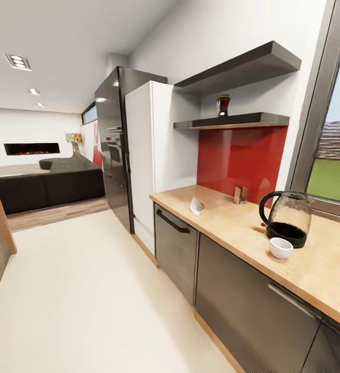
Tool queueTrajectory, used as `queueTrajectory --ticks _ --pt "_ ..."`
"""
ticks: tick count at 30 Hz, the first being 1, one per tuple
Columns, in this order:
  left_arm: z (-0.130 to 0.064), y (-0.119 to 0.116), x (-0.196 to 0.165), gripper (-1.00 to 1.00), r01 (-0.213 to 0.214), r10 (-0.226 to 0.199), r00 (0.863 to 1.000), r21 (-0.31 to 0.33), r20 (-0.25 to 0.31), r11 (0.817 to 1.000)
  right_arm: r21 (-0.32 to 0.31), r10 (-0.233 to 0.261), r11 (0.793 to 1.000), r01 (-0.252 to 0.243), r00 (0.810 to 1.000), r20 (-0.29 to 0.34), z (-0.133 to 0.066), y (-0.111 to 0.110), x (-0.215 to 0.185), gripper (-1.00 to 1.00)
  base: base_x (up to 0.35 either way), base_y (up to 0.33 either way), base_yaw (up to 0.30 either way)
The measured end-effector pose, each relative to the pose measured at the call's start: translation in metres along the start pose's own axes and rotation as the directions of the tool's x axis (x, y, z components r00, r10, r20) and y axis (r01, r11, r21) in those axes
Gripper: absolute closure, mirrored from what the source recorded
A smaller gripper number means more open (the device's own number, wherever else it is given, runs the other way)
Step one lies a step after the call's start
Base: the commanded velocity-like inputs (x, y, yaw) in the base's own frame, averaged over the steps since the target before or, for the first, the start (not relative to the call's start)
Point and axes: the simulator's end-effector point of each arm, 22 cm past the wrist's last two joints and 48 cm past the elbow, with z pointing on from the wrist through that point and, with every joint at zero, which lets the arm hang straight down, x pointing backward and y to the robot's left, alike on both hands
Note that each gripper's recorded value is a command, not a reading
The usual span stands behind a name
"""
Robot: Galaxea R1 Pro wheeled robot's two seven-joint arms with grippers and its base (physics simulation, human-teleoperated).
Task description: Set up a coffee station on the kitchen countertop: keep the coffee maker on the countertop, move the bottle of coffee from the kitchen shelf to the counter next to the coffee maker, place a paper coffee filter on top of the coffee maker, put the saucer next to the coffee maker with the coffee cup on the saucer, and place the electric kettle next to the coffee maker.
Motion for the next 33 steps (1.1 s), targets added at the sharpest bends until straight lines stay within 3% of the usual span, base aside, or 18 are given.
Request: queueTrajectory --ticks 18,27,33 --pt "-0.0002 -0.0008 -0.0004 -1.00 -0.002 0.002 1.000 0.002 0.001 1.000 -0.001 -0.002 1.000 0.002 1.000 -0.001 -0.0002 0.0002 -0.0001 -1.00 0.199 0.163 -0.034" --pt "0.0000 -0.0007 -0.0003 -1.00 -0.001 0.001 1.000 0.002 0.001 1.000 -0.002 -0.002 1.000 0.002 1.000 -0.002 0.0001 0.0008 -0.0002 -1.00 0.033 0.030 -0.230" --pt "0.0000 -0.0006 0.0005 -1.00 -0.001 0.001 1.000 0.002 -0.001 1.000 -0.001 -0.002 1.000 0.002 1.000 -0.004 0.0001 0.0007 0.0010 -1.00 0.002 0.002 -0.062"
